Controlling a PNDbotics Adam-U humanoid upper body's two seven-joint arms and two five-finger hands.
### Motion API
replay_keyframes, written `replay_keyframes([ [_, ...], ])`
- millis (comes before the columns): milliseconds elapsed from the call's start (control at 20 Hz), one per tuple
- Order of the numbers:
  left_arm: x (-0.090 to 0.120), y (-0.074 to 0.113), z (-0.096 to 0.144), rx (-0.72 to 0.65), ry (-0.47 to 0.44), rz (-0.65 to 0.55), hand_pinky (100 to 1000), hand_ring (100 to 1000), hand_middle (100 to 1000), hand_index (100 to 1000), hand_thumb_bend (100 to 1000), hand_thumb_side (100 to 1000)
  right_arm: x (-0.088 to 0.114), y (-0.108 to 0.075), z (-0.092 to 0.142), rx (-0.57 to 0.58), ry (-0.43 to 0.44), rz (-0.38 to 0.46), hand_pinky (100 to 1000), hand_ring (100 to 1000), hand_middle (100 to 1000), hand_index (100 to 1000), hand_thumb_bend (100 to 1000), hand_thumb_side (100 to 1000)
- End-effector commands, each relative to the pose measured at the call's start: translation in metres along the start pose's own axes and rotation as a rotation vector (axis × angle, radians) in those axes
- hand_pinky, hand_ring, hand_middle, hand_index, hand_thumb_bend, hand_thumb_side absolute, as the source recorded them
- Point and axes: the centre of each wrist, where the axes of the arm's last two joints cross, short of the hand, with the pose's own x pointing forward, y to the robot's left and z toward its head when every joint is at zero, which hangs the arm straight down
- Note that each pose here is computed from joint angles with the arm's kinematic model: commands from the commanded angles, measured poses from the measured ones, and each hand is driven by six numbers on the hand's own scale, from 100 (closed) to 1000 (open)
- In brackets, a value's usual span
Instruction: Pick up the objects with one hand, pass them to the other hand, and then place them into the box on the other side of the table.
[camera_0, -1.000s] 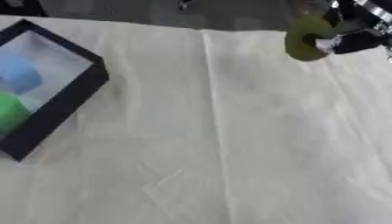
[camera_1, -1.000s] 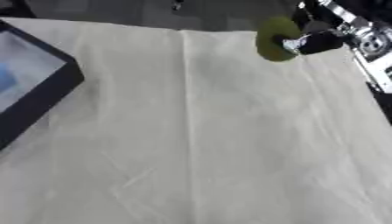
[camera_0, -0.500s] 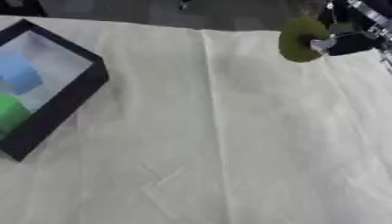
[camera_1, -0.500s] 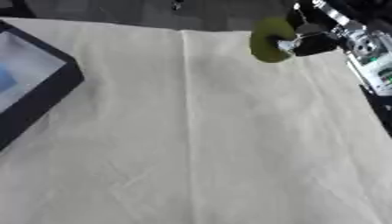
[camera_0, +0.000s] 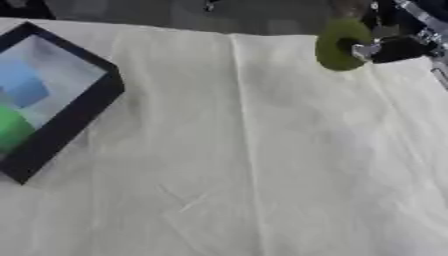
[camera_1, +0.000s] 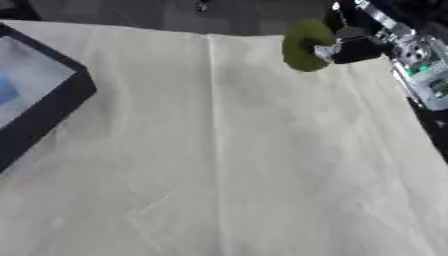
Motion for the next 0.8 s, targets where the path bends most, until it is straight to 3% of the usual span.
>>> replay_keyframes([
  [50,0.007,0.015,-0.003,0.025,-0.030,-0.032,746,645,613,673,413,423,0.013,-0.010,-0.003,-0.026,-0.046,0.002,639,506,326,431,347,100],
  [450,0.006,0.013,-0.001,0.016,-0.026,-0.031,746,644,612,672,412,424,0.023,0.009,-0.011,-0.024,-0.080,-0.061,637,504,324,430,328,100],
  [800,0.009,0.011,-0.001,-0.002,-0.042,-0.032,746,645,612,673,417,418,0.034,0.037,-0.022,-0.036,-0.102,-0.156,628,502,320,428,278,100],
])
